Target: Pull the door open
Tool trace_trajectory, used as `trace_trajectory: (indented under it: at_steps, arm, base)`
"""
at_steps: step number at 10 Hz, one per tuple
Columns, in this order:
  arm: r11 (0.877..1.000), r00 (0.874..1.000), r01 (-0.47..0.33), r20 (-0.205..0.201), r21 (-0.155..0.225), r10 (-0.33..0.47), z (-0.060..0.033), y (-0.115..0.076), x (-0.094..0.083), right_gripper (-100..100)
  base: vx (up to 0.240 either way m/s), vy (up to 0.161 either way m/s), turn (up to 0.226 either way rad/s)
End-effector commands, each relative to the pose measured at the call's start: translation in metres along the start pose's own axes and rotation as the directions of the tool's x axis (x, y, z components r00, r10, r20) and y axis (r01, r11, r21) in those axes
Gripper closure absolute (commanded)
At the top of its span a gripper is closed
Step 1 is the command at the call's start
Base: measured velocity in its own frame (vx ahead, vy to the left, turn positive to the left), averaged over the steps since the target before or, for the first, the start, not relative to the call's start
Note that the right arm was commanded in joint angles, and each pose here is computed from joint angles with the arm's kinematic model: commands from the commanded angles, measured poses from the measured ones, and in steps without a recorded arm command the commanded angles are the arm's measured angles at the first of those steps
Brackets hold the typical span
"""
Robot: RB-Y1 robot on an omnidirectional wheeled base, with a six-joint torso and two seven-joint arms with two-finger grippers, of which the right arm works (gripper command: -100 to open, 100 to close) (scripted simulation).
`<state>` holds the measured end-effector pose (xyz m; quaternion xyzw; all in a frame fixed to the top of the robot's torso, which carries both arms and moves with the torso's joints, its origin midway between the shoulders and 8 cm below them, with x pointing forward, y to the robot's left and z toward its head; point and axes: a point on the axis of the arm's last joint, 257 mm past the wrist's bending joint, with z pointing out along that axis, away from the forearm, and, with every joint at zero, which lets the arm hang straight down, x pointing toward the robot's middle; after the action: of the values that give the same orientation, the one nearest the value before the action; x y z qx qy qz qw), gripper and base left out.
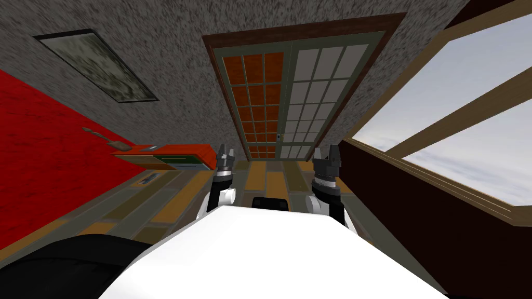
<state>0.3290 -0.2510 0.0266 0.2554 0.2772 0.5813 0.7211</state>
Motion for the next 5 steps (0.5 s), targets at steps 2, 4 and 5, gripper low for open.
trace_trajectory:
  at_steps: [2, 4, 5]
  arm:
    - [0.998, 0.998, 0.060, -0.028, 0.022, -0.060, -0.0045, -0.017, 0.004, -100]
    - [0.993, 0.992, 0.114, -0.052, 0.039, -0.112, -0.0087, -0.032, 0.007, -100]
    - [0.990, 0.990, 0.131, -0.060, 0.045, -0.129, -0.0101, -0.037, 0.008, -100]
  base:
    - [0.074, 0.016, -0.016]
    - [0.127, -0.004, -0.014]
    - [0.121, 0.011, -0.010]
